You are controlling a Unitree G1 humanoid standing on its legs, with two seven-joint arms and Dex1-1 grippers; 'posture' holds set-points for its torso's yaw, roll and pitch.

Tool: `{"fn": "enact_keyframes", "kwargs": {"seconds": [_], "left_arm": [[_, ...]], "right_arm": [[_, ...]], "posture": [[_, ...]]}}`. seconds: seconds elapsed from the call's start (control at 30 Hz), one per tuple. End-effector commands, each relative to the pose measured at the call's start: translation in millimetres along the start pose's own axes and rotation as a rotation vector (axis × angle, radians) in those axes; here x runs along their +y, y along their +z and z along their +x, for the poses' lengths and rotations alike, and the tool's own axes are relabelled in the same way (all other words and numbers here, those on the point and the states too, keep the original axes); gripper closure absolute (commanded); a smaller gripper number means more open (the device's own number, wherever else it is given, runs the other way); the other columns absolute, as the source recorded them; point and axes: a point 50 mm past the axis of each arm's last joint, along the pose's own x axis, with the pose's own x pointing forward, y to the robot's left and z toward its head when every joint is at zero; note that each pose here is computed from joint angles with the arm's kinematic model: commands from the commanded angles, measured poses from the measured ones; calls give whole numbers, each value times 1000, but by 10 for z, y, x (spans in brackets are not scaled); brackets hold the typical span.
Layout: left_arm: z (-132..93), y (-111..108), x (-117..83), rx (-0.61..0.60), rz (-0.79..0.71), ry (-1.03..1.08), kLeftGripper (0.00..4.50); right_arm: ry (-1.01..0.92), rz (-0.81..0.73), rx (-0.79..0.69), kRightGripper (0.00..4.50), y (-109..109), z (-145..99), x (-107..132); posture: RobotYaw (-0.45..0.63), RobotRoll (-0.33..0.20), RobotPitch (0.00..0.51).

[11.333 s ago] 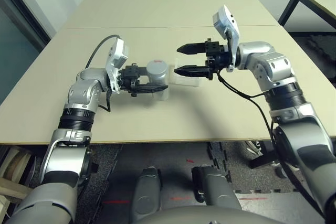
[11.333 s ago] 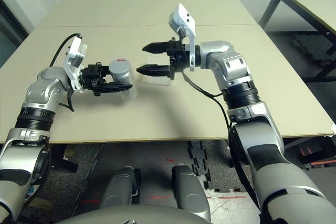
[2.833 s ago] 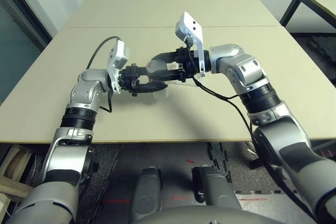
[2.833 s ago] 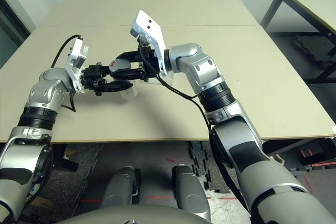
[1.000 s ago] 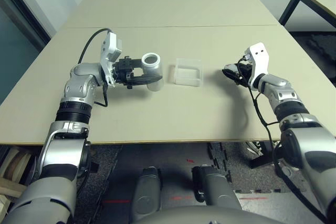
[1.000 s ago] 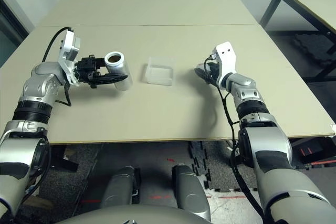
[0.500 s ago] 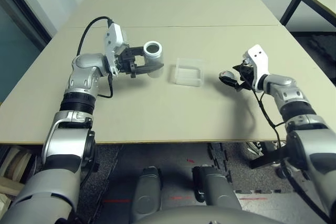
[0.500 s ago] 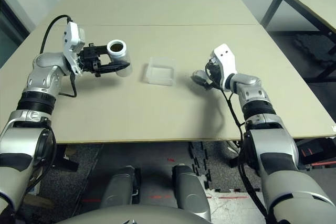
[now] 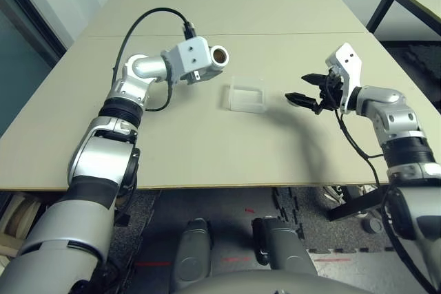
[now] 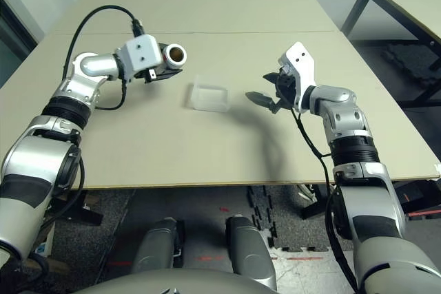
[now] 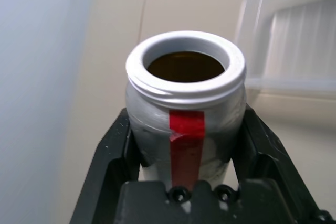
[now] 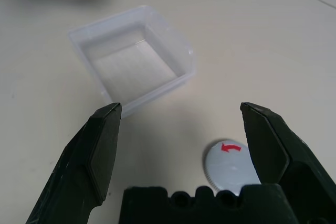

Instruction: Pour the medicine from the bottle into the box.

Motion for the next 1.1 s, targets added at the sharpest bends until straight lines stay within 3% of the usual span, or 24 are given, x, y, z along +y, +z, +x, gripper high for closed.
{"fn": "enact_keyframes", "kwargs": {"seconds": [0.03, 0.17, 0.3, 0.43, 0.7, 0.8, 1.0, 1.1], "left_arm": [[166, 166, 36, 78, 417, -44, 1949], [357, 425, 129, 112, 803, -82, 1949], [423, 433, 71, 171, 958, -166, 1949], [441, 438, 99, 229, 1074, -211, 1949], [441, 449, 123, 245, 1072, -223, 1949], [433, 427, 84, 232, 967, -226, 1949], [370, 438, 85, 84, 263, -173, 1949], [315, 377, 85, 25, 14, -167, 1949]], "right_arm": [[2, 0, 6, 0, -3, -66, -9], [4, 19, -9, 0, 25, -87, -18], [9, 26, -27, 0, 47, -83, -3], [9, 48, -55, 0, 71, -92, 20], [2, 58, -68, 0, 84, -95, 21], [5, 56, -68, 0, 93, -91, 24], [7, 49, -64, 0, 108, -94, 14], [12, 46, -64, 0, 122, -85, 12]], "posture": [[-56, 0, 60], [-68, 0, 49], [-86, 0, 43], [-94, 0, 41], [-89, 0, 41], [-87, 0, 42], [-71, 0, 47], [-60, 0, 50]]}}
